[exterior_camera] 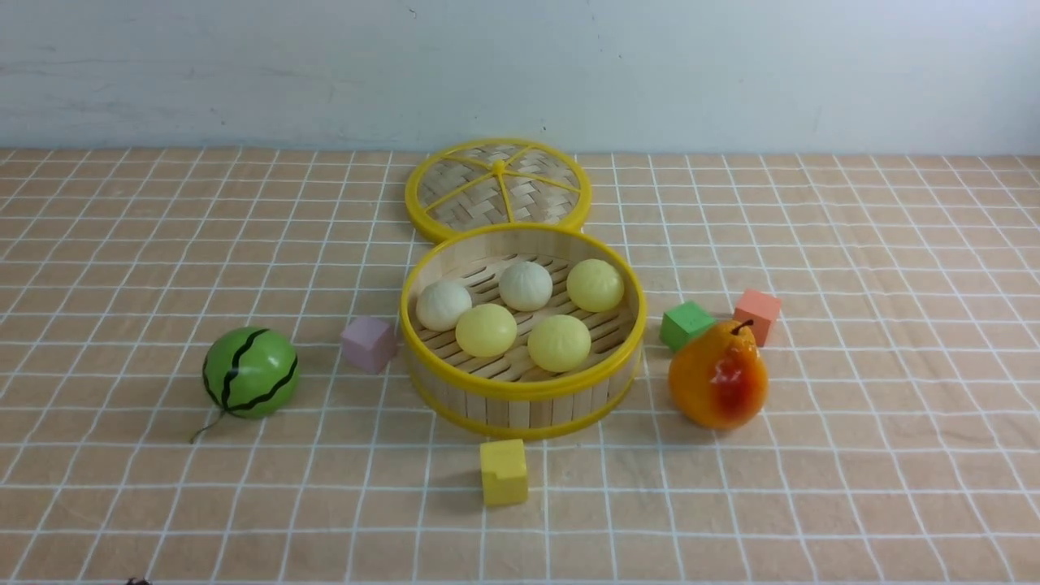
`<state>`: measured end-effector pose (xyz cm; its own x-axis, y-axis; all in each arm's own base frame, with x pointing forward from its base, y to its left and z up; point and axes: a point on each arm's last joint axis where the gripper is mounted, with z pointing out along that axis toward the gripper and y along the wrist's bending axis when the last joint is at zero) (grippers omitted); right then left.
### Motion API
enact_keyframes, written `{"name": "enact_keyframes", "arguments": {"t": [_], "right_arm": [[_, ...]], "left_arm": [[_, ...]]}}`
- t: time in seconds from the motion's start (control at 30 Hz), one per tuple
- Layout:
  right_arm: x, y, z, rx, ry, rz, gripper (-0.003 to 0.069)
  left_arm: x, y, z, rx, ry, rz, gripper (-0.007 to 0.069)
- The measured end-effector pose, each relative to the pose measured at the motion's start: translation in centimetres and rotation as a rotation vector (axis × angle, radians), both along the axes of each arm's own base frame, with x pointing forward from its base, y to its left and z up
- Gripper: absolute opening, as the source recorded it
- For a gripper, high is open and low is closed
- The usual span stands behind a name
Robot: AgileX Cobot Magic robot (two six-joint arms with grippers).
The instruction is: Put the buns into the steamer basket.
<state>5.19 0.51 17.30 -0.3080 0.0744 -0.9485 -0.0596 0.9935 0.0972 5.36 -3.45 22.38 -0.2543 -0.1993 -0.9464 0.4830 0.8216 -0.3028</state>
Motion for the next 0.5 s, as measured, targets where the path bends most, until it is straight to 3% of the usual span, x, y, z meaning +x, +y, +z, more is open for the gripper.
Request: {"name": "enact_keyframes", "arguments": {"t": [0.1,0.2,0.27,0.33,0.5], "right_arm": [[0.0,0.0,0.0,0.0,0.0,0.0,0.0085],[0.0,0.0,0.0,0.0,0.0,0.0,0.0086],[0.0,0.0,0.0,0.0,0.0,0.0,0.0086],[0.0,0.0,0.0,0.0,0.0,0.0,0.0088],[0.0,0.0,0.0,0.001,0.0,0.0,0.0095]], "left_arm": [[0.4,0.7,0.1,-0.007,-0.013,0.132,0.0197],[0.5,1.5,0.2,-0.023,-0.02,0.252,0.0123],[0.3,2.3,-0.3,-0.041,-0.042,0.373,0.0022],[0.1,2.8,-1.3,-0.035,-0.054,0.461,-0.0013],[0.0,3.0,-4.8,0.015,0.148,0.514,-0.0013]]}}
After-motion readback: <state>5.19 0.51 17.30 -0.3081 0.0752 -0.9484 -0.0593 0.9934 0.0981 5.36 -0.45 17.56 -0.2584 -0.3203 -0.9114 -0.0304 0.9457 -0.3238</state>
